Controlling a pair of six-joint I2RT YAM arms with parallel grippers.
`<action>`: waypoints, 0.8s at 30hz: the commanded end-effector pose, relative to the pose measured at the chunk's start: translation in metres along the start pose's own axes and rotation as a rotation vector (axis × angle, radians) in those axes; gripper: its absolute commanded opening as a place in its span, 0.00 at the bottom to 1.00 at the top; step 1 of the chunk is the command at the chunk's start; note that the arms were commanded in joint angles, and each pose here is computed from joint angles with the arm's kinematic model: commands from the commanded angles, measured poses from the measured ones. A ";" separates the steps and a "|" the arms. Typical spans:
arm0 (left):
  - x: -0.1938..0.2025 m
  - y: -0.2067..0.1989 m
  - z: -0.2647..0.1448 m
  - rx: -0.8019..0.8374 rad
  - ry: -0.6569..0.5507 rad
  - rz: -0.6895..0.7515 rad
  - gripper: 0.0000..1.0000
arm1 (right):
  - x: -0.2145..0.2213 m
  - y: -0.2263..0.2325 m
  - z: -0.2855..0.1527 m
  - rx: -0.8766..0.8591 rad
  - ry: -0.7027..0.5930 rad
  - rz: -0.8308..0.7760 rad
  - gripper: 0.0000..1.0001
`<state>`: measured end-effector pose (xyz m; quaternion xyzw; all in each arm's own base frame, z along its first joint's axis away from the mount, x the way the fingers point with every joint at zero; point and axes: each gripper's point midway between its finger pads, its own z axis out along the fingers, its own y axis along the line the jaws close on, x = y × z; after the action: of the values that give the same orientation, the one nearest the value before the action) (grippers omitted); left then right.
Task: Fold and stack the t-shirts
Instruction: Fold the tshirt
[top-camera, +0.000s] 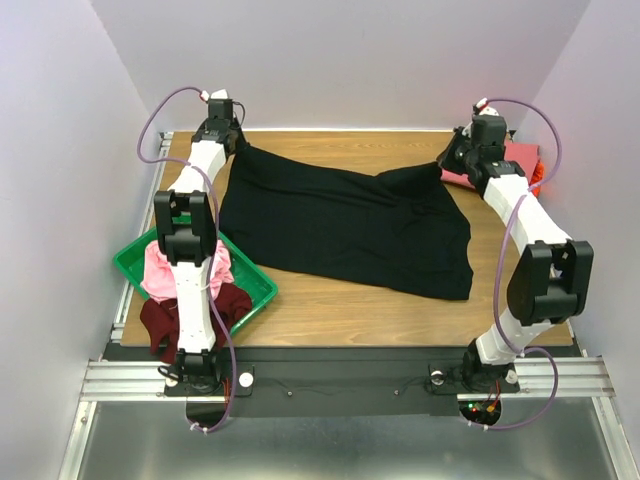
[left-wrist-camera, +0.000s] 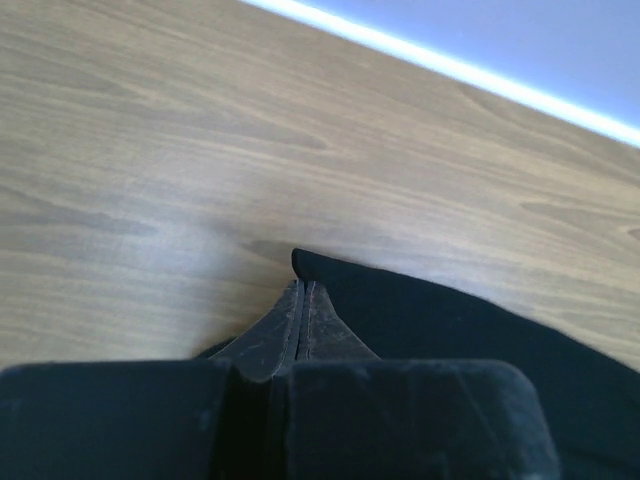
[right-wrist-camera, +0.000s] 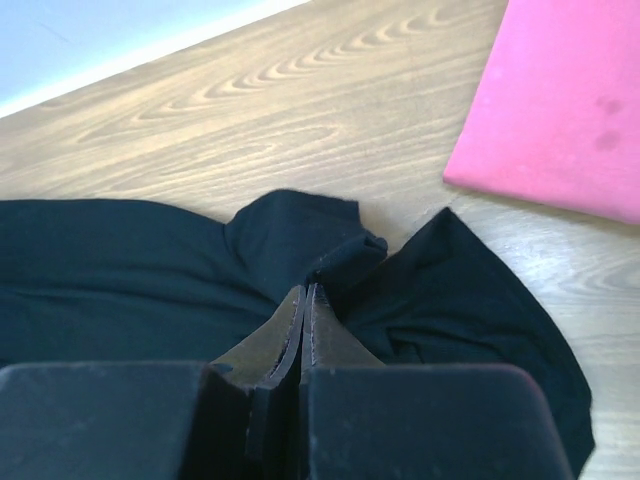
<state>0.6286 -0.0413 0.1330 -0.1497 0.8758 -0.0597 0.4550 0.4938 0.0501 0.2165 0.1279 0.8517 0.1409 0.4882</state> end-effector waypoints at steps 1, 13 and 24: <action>-0.027 -0.005 -0.029 0.012 -0.079 0.032 0.00 | -0.004 0.003 -0.021 0.006 -0.014 -0.028 0.00; 0.001 0.021 -0.054 -0.066 -0.030 0.097 0.00 | 0.034 -0.016 -0.066 0.098 0.101 0.001 0.00; 0.024 0.054 -0.074 -0.197 0.021 0.138 0.00 | 0.058 -0.048 -0.099 0.266 0.145 0.022 0.00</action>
<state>0.5558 -0.0119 0.1123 -0.1293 0.9020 0.0261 0.4110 0.3914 0.0231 0.2032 0.1709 0.8923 0.0671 0.4125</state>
